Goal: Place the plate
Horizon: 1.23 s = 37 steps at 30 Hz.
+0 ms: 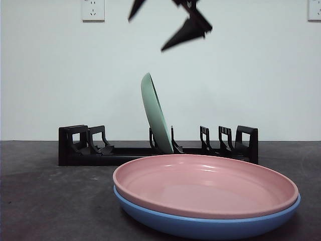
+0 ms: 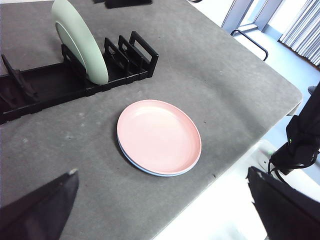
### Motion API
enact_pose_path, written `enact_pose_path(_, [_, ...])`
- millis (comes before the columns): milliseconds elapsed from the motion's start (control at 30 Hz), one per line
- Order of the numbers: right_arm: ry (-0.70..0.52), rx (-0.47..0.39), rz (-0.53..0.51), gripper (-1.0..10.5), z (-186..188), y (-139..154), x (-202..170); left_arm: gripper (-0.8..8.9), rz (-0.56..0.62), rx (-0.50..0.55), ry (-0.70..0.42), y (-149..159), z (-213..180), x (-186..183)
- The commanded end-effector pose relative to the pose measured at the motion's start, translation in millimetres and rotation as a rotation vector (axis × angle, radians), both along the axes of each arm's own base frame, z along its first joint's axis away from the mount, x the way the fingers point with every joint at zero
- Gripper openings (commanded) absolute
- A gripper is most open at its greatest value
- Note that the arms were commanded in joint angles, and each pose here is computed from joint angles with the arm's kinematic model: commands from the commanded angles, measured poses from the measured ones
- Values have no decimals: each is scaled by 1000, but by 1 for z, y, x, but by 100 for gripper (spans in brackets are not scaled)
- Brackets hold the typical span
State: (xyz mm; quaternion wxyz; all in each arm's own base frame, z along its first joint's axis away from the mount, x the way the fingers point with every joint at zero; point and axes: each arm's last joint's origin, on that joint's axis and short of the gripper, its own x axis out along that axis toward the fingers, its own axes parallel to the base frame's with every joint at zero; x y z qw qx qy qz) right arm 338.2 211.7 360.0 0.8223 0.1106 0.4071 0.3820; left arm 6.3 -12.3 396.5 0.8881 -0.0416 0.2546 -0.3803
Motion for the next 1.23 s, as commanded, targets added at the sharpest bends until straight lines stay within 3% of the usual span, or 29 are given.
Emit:
enact_pose_path(33, [-8,-6,2,463,-14,5,17,525,-7,-22,-22,2,6,-3])
enact_pose_path(233, [21,16,27,457,-43,8,42,525,-7,-22,-23,2,6,-3])
enact_pose_path(400, [6,41,44,369,-57,15,53,525,-7,-22,-23,2,6,-3])
enact_pose_path(833, [3,29,26,12,-64,17,58,525,1,-19,-25,2,6,-2])
enact_pose_path(1233, [-8,62,2,9,-47,17,56,525,3,-18,-26,2,6,-2])
